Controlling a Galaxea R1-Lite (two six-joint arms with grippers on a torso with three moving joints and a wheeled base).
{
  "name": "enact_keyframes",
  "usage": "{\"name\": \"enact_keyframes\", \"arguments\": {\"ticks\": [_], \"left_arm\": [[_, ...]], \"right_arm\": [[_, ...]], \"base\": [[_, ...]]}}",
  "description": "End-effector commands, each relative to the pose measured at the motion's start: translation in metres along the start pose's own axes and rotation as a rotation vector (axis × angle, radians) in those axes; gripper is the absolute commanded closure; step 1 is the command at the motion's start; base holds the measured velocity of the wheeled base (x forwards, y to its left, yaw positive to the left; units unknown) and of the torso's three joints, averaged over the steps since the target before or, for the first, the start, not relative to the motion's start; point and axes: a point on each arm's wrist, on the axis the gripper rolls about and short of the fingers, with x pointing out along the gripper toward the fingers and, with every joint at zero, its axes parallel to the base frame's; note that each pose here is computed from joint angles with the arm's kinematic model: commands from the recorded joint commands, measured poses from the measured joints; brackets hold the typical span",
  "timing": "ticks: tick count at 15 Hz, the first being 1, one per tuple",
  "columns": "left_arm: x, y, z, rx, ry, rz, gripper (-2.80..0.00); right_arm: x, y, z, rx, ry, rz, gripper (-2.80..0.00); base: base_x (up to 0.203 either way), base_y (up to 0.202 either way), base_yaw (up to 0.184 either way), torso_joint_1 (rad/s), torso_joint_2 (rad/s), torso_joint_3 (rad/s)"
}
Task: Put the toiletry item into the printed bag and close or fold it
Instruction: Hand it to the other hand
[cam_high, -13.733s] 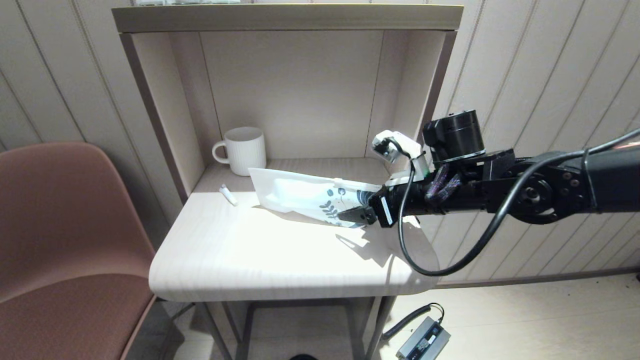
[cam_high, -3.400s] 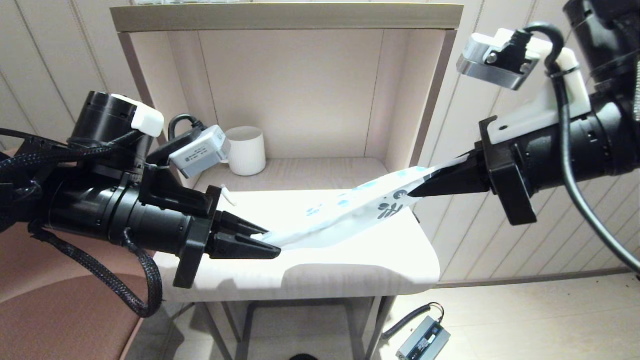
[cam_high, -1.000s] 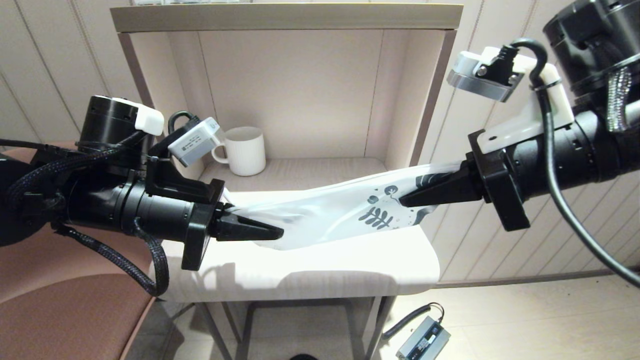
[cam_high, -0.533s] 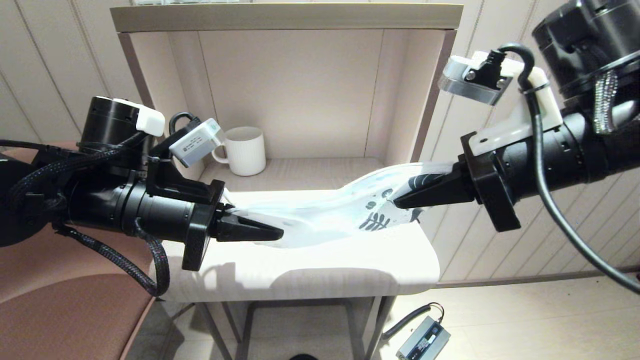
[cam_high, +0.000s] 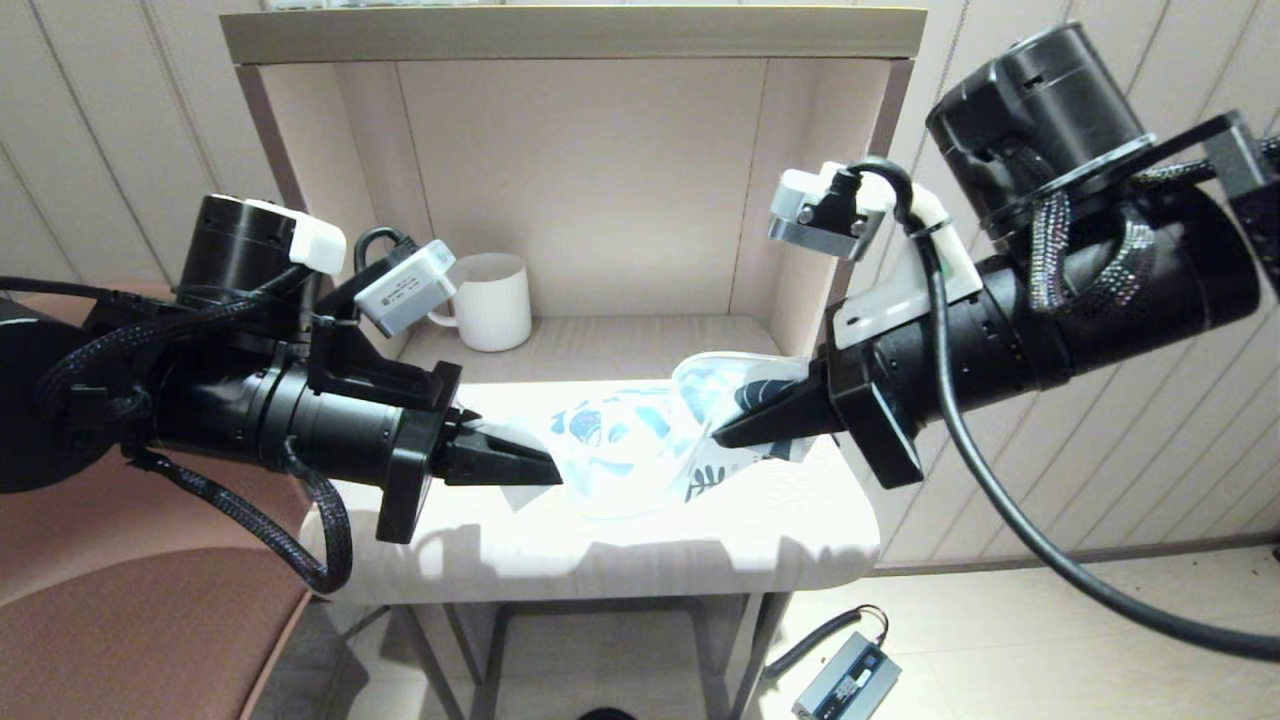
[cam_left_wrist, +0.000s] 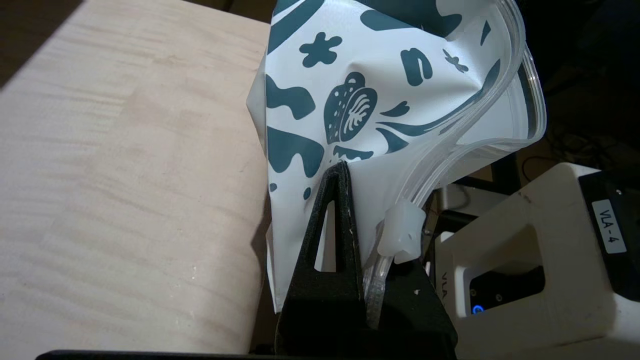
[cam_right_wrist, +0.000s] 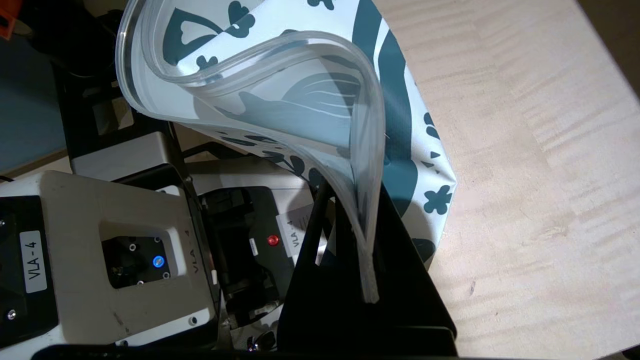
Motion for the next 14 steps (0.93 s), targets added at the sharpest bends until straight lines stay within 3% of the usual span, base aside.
{"name": "enact_keyframes", "arguments": {"ticks": [1,14], "left_arm": [[0.001,0.001,-0.001,-0.002,0.001,-0.007,0.00],[0.001,0.001,-0.004,-0.016,0.007,-0.004,0.00]], "right_arm": [[0.005,-0.002,-0.002,0.006,0.013,0.009,0.00],[-0.022,0.008,-0.012,0.010,0.003,-0.026,0.00]], "base": [[0.000,0.000,0.000,0.000,0.00,0.000],[0.000,0.000,0.000,0.000,0.00,0.000]]}}
